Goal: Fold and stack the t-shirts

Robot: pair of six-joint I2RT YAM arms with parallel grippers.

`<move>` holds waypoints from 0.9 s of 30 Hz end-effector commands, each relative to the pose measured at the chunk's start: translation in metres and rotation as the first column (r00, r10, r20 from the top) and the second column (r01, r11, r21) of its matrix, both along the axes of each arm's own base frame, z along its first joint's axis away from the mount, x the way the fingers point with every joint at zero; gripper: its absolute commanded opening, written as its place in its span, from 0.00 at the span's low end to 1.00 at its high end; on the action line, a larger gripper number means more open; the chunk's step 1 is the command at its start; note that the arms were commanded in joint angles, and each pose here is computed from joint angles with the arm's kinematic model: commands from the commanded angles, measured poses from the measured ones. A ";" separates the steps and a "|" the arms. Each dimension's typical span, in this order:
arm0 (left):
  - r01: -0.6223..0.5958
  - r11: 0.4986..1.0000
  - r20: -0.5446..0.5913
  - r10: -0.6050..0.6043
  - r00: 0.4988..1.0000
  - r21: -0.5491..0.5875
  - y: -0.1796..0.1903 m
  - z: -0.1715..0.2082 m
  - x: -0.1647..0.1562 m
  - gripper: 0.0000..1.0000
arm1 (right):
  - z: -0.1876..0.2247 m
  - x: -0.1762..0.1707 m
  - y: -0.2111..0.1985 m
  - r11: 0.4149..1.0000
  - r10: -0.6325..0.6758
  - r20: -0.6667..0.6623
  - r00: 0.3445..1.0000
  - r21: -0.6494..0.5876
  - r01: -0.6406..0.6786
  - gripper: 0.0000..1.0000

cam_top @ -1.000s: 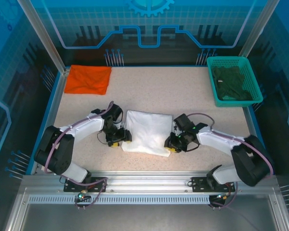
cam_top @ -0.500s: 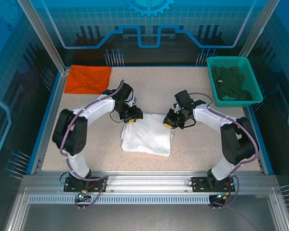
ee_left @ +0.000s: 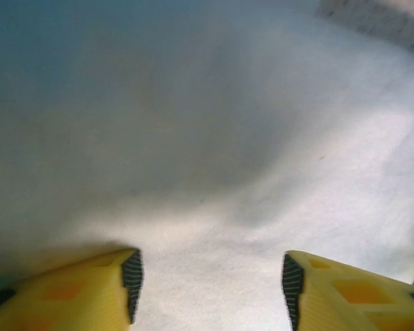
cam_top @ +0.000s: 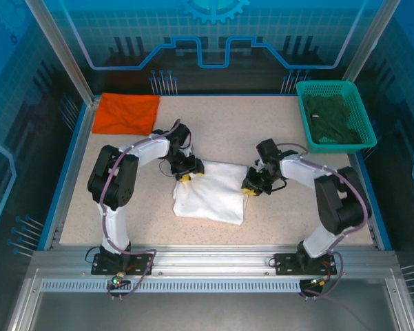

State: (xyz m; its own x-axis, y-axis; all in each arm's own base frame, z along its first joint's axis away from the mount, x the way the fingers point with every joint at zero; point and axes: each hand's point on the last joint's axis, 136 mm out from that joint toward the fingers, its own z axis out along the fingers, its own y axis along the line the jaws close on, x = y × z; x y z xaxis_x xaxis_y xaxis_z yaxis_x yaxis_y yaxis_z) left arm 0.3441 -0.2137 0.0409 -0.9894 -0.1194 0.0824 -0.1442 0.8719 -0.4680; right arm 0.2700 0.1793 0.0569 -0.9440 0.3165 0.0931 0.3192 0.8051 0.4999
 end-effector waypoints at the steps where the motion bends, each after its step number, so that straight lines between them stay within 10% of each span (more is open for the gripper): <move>1: 0.017 0.998 0.068 -0.013 0.998 -0.062 -0.006 0.046 0.004 0.63 | 0.030 -0.006 0.013 0.999 0.013 0.093 0.996 0.036 -0.016 0.18; 6: 0.055 0.985 0.078 -0.043 0.996 -0.161 -0.026 0.068 -0.021 0.60 | 0.004 -0.025 0.030 0.998 0.061 0.004 0.998 0.016 -0.061 0.16; 18: -0.004 0.999 -0.084 0.007 0.996 0.037 0.014 -0.025 -0.074 0.58 | -0.051 -0.041 0.007 0.998 0.043 -0.143 0.989 -0.040 -0.049 0.15; 27: -0.008 0.997 0.072 0.013 0.997 -0.076 0.001 0.067 -0.037 0.77 | 0.027 -0.035 -0.002 0.999 0.015 0.152 0.988 0.047 -0.023 0.32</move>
